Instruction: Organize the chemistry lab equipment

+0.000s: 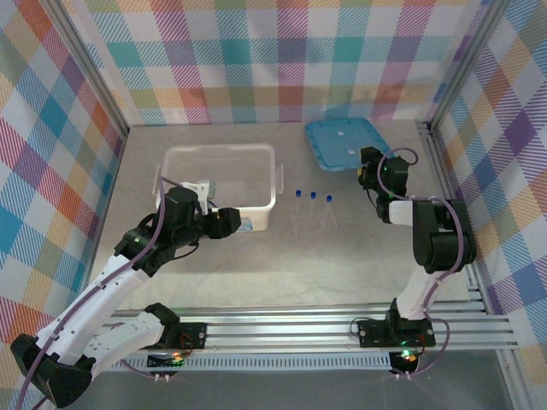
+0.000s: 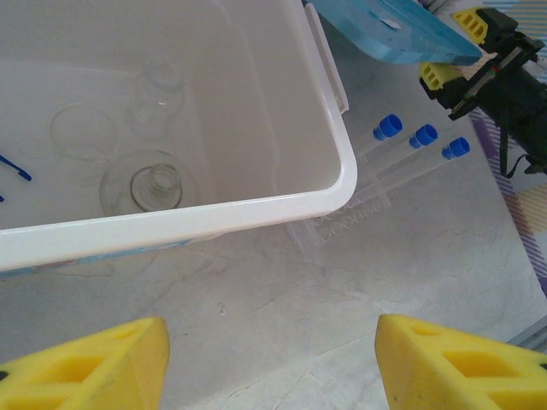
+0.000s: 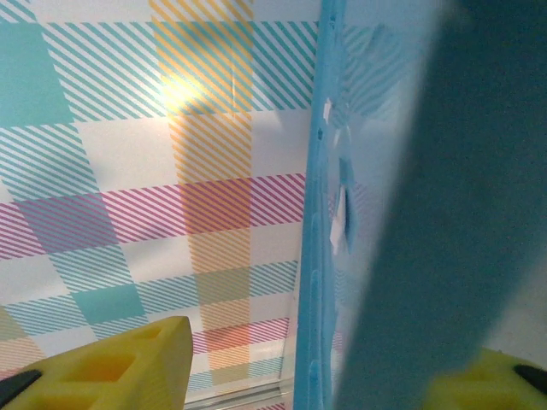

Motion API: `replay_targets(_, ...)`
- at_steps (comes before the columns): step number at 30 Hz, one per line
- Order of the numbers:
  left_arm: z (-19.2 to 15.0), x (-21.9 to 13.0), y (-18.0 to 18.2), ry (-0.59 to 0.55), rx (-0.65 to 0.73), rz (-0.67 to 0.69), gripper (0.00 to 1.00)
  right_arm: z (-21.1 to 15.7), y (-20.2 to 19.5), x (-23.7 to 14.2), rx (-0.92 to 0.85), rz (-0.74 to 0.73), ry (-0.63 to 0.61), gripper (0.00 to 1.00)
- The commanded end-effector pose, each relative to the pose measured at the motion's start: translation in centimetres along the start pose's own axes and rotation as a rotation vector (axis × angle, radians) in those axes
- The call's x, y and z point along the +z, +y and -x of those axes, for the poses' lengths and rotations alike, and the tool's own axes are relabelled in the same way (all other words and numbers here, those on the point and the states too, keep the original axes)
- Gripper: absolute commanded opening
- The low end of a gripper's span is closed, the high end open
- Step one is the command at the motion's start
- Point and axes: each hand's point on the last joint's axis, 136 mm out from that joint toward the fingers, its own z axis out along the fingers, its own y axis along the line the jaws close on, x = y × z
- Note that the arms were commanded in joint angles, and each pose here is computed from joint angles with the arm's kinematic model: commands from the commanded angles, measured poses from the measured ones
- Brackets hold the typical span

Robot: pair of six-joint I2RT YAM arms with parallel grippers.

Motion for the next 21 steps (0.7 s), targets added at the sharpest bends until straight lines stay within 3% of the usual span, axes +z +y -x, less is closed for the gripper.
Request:
replay_targets(1,-0.4,-0.3,0.2,0.008,0.015,0.012,0.65,0.5,2.5,1.1,-0.02,0.09,0.005,0.54)
replay_targets(12,-0.6,-0.2,0.5,0.011,0.016,0.024,0.65,0.9,1.5,0.2,-0.009,-0.023,-0.068,0.44)
replay_targets(21,-0.6,-0.5,0.6,0.007,0.02,0.028,0.65,1.7,-0.7,1.1,0.053,-0.07,-0.106,0.26)
